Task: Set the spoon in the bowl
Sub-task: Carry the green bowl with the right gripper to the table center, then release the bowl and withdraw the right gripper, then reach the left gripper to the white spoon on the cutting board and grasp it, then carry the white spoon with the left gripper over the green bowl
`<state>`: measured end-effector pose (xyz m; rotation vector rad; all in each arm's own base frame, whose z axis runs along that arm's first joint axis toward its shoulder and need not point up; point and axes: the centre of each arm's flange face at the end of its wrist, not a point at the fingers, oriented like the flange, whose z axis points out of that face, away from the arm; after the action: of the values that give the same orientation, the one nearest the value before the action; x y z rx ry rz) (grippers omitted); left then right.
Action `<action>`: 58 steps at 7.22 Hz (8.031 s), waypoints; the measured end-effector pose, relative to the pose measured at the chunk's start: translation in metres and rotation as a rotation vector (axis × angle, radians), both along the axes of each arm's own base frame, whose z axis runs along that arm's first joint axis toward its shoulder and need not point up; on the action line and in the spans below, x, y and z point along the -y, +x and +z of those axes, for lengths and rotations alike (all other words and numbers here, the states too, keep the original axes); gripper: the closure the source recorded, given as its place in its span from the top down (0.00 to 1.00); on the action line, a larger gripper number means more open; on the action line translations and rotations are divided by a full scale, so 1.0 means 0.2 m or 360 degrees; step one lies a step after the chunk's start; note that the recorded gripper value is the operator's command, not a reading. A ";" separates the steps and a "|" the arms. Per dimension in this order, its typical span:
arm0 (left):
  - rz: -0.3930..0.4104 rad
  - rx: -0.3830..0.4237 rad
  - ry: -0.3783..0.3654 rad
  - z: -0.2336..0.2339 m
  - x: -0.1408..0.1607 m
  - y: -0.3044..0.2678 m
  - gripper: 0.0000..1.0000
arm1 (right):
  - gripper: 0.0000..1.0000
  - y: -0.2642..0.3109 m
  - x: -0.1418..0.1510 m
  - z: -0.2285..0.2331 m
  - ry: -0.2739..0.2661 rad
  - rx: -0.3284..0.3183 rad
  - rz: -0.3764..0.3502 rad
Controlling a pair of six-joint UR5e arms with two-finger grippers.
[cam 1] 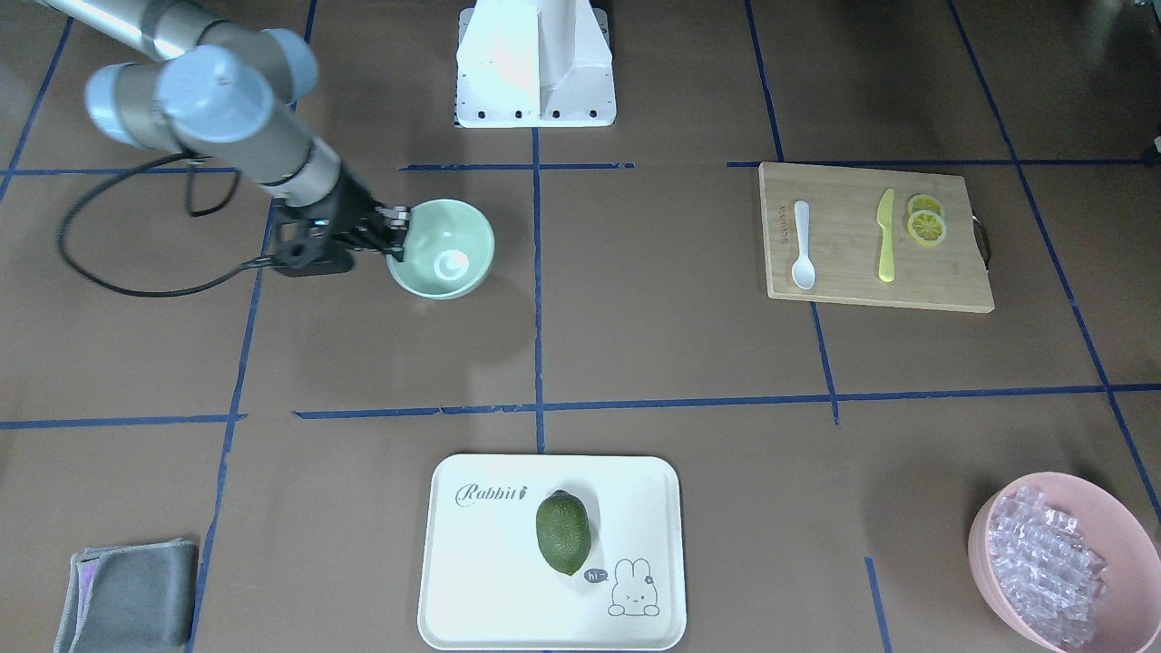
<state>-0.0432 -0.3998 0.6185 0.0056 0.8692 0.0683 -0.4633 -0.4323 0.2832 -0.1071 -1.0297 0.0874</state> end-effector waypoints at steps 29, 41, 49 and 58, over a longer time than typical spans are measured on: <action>0.0300 0.0066 0.0372 -0.85 0.00 1.93 0.97 | 1.00 2.03 -0.01 1.26 0.0370 -0.0355 -0.0104; 0.0286 0.0092 0.0302 -0.82 0.02 2.09 0.00 | 1.00 2.08 -0.01 1.30 0.0393 -0.0401 -0.0135; 0.0251 -0.0170 0.0212 -1.61 0.06 2.31 0.00 | 1.00 2.08 0.00 1.29 0.0394 -0.0394 -0.0136; 0.0121 -0.0149 0.0019 -2.34 0.29 3.16 0.84 | 1.00 2.08 -0.01 1.29 0.0389 -0.0386 -0.0131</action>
<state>0.5897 -0.4576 0.1496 -0.0131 0.9624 0.1456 -0.0477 -0.4309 0.5407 0.0823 -0.7855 -0.0989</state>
